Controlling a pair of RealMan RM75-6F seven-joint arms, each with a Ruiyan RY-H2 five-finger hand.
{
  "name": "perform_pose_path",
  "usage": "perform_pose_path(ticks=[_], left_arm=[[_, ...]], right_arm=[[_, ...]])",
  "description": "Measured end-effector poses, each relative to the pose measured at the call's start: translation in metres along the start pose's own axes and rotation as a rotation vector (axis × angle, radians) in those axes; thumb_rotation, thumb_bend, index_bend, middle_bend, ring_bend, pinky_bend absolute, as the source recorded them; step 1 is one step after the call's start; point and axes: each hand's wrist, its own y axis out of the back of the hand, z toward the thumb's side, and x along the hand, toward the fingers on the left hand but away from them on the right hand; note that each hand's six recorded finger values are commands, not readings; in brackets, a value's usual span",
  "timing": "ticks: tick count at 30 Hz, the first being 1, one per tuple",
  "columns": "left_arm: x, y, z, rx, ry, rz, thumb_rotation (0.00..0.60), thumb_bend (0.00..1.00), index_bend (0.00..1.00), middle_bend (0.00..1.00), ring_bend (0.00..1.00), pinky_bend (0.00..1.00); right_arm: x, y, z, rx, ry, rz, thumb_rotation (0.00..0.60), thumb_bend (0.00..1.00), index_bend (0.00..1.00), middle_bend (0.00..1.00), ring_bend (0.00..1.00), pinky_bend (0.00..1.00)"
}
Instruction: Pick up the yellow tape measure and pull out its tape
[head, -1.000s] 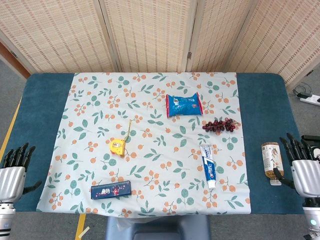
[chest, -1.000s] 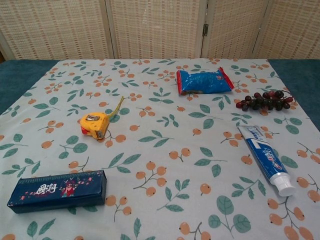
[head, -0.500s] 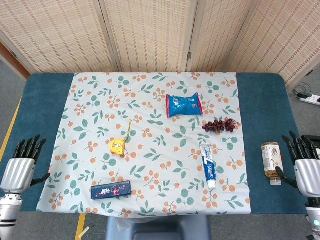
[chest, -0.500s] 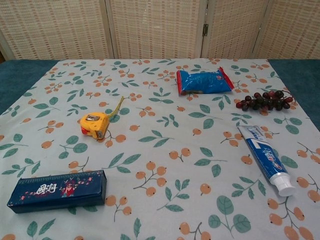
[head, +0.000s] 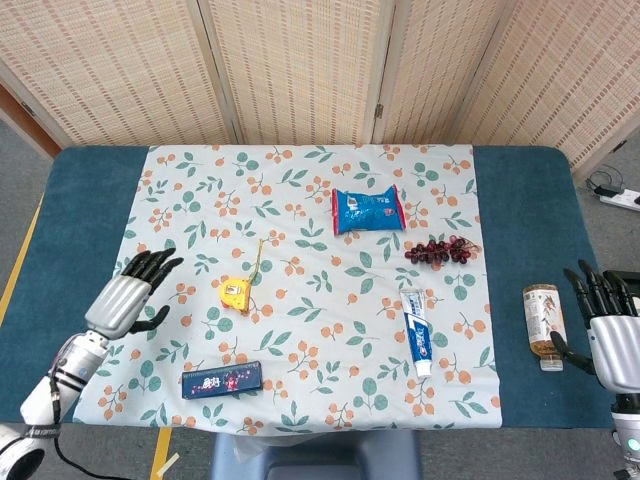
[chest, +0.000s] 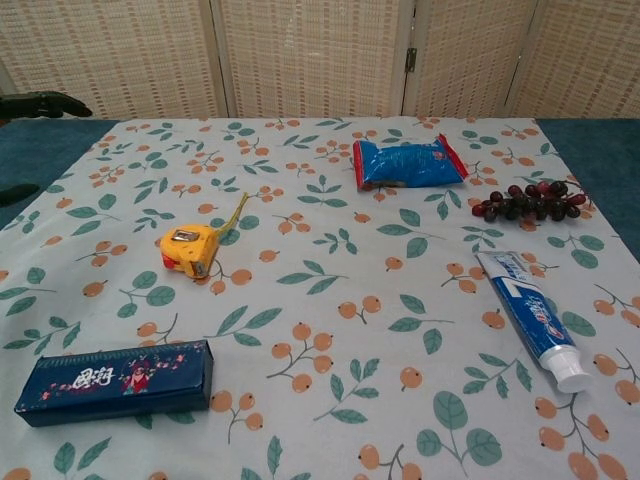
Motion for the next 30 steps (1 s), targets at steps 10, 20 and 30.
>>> perform_pose_path(ticks=[10, 20, 30], left_arm=[[0.059, -0.024, 0.036, -0.083, -0.139, -0.097, 0.600, 0.91, 0.20, 0.15, 0.04, 0.00], [0.087, -0.058, 0.066, -0.064, -0.204, -0.229, 0.600, 1.00, 0.23, 0.22, 0.05, 0.00], [0.107, -0.082, 0.067, -0.041, -0.166, -0.306, 0.600, 1.00, 0.23, 0.24, 0.05, 0.00]], right_arm=[[0.002, 0.000, -0.003, -0.002, -0.019, 0.006, 0.600, 0.33, 0.00, 0.01, 0.09, 0.00], [0.002, -0.003, -0.005, -0.006, -0.025, 0.012, 0.600, 0.33, 0.00, 0.01, 0.09, 0.00], [0.003, -0.004, -0.008, -0.008, -0.037, 0.014, 0.600, 0.33, 0.00, 0.01, 0.09, 0.00]])
